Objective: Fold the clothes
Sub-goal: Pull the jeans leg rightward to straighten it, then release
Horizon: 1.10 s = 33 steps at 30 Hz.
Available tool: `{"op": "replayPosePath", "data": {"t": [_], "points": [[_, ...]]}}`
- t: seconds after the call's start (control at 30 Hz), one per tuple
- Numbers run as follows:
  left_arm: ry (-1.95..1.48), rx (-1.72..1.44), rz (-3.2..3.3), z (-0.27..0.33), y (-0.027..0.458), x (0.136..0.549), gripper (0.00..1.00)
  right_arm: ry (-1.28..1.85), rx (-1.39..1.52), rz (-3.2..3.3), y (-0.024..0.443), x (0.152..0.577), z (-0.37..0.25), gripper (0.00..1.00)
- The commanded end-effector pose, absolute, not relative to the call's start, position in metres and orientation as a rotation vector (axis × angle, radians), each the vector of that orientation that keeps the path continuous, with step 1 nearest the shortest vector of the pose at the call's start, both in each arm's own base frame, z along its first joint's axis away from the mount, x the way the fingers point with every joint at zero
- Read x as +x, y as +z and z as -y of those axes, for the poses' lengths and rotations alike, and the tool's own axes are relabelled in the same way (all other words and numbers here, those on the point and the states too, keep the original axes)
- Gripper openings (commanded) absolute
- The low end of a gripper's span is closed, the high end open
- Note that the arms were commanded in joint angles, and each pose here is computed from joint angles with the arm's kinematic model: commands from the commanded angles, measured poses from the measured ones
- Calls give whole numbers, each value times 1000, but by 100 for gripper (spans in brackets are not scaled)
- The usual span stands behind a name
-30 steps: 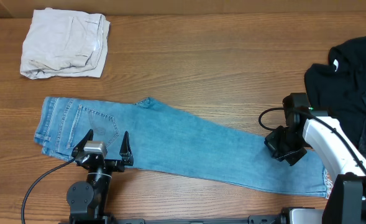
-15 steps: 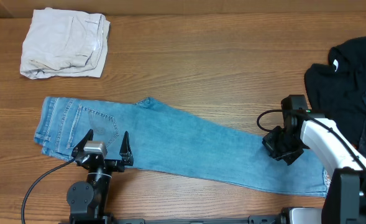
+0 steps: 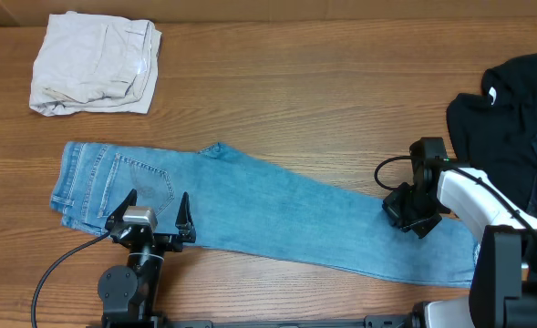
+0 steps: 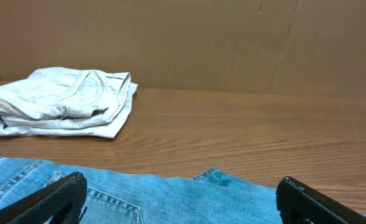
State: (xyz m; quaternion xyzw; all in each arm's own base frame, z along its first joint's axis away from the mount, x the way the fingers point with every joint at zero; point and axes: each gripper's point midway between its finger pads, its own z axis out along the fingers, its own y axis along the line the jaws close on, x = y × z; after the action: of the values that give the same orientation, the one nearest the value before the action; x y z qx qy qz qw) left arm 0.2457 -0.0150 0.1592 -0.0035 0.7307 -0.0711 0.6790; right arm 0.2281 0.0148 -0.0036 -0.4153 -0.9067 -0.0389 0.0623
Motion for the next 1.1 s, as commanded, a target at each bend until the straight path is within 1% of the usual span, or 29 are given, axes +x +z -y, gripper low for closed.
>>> {"op": "replayPosePath", "data": {"t": [0.0,0.13,0.2,0.33,0.47,0.67,0.87,1.0,1.07], "points": [[-138,-5,-1638,12,159,246,100,-184,-1175,2780,-30,242,-21,5],[-138,-5,-1638,12,159,246,100,-228,-1134,2853,-39,261,-21,5],[-138,-5,-1638,12,159,246,100,-266,-1101,2929,-40,280,-21,5],[-138,-5,-1638,12,159,246,100,-309,-1073,3058,-30,313,-17,5],[-138,-5,-1638,12,159,246,100,-348,-1088,3121,-18,337,-16,5],[-138,-5,-1638,12,159,246,100,-403,-1082,3207,-7,362,-16,4],[-137,-5,-1638,12,159,246,100,-437,-1067,3262,-3,374,-16,4],[-138,-5,-1638,12,159,246,100,-427,-945,3332,6,384,-15,4],[-138,-5,-1638,12,159,246,100,-386,-911,3321,24,389,-10,4]]}}
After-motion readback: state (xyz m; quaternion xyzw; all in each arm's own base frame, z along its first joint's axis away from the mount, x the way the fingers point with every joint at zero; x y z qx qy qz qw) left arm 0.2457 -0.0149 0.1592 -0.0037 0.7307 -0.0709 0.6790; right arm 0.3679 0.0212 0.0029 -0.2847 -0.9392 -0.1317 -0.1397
